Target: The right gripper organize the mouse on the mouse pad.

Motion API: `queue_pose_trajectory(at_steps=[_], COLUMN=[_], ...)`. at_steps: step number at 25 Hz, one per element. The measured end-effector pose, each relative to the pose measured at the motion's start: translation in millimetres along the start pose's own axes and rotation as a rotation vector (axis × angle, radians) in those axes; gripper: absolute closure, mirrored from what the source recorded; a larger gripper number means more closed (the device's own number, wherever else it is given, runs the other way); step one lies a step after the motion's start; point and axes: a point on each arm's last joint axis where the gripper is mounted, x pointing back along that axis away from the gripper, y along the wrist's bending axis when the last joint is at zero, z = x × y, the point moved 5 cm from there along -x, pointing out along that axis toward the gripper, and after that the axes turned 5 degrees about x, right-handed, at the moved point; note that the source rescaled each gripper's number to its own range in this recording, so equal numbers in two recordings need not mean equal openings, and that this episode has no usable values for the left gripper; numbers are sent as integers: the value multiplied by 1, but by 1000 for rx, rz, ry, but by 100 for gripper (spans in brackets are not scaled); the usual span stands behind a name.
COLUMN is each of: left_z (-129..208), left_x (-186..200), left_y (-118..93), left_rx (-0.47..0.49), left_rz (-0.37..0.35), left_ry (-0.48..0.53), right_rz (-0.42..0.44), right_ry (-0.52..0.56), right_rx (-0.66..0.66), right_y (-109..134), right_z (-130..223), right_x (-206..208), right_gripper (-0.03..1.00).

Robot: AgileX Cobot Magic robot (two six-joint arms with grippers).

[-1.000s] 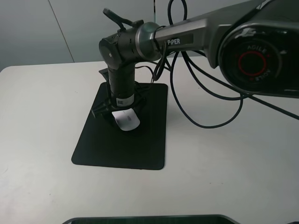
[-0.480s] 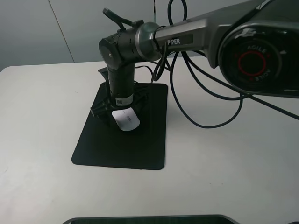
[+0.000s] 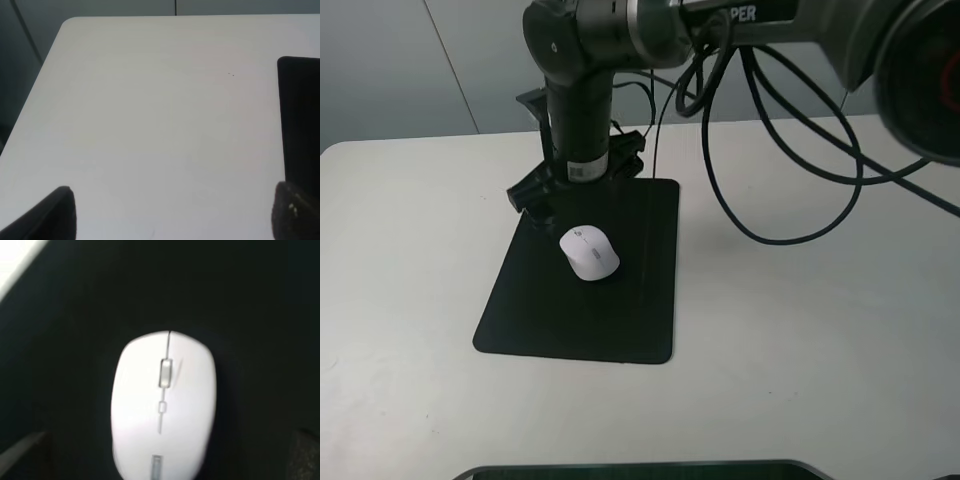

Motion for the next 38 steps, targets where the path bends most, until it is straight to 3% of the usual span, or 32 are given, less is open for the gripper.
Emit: queue_pose_trajectory(at_steps=[7,14,20,27,33,38], left_z=[0,0,0,0,0,0], left_x=[0,0,0,0,0,0], left_y=[0,0,0,0,0,0], left_rx=[0,0,0,0,0,0], left_rz=[0,0,0,0,0,0], left_ry=[0,0,0,0,0,0], right_rz=[47,113,170,237,285,300], right_ry=[-140,-233,-246,-270,-297,-329], right_rx=[99,101,6,-146,-258,-368], right_y=[-23,-82,-142,-194,-215,-218], right_z=[-12,-3,41,109,165,209], right_x=[65,116,131,153,172,186], right_gripper=[-3,-3,-3,-3,-3,-3])
